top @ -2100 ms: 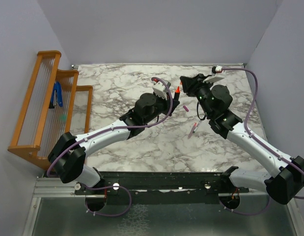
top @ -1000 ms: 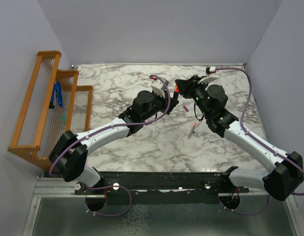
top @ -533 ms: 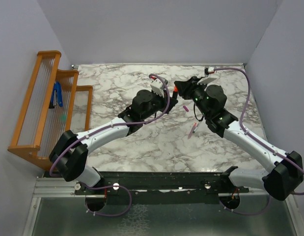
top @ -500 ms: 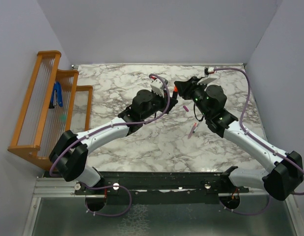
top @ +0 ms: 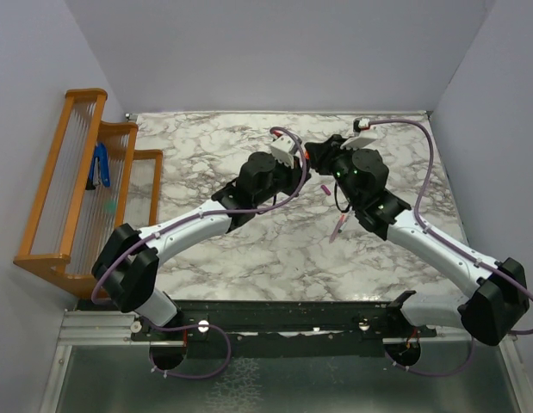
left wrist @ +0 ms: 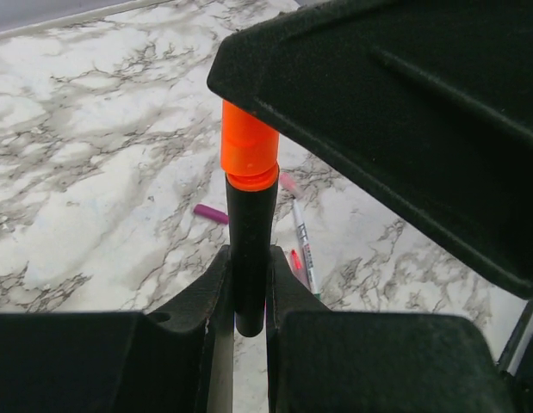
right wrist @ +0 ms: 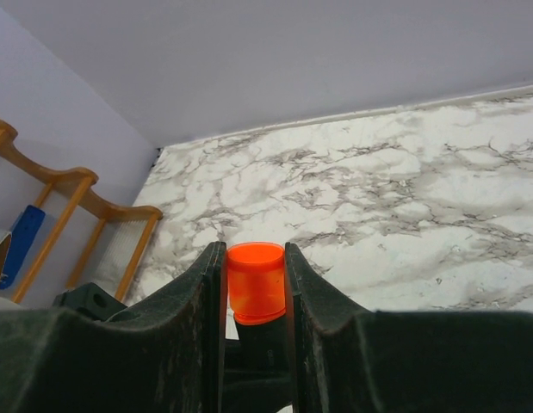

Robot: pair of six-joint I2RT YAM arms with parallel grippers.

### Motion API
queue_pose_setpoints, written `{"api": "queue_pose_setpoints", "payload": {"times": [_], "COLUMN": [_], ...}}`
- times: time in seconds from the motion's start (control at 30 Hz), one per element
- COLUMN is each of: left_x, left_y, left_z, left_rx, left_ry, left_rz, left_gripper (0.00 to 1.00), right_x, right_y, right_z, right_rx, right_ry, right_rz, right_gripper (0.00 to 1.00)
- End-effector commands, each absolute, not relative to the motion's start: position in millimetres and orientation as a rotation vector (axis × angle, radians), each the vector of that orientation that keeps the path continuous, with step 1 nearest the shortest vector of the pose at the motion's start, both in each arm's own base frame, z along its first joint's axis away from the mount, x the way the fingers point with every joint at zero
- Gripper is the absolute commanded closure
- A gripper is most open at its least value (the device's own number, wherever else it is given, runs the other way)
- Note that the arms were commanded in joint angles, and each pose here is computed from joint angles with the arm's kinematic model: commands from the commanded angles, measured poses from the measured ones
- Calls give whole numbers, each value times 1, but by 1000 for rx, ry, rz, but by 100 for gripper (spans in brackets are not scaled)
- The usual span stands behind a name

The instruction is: Insert the pens into the pen caps

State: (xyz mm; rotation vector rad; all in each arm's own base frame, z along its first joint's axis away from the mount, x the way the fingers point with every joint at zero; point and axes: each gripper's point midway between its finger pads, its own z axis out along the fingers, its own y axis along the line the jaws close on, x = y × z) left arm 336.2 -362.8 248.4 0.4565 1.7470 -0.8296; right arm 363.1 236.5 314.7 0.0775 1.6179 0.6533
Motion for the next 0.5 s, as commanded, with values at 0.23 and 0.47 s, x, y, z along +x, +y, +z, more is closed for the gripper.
{"api": "queue_pose_setpoints", "payload": {"times": [0.23,0.47], "left_x": [392,402], "left_y": [-334,-319], "left_z": [300,311], "left_rx": [312,302], "left_ry": [1606,1580], "left_rz": [-563,-568], "left_gripper": [100,100], "right_x": [340,334], "right_y": [258,261], "right_z": [255,245], "right_rx": [-1,-53], "right_ry": [1839,1859], "right_rz": [599,610], "right_gripper": [99,100]}}
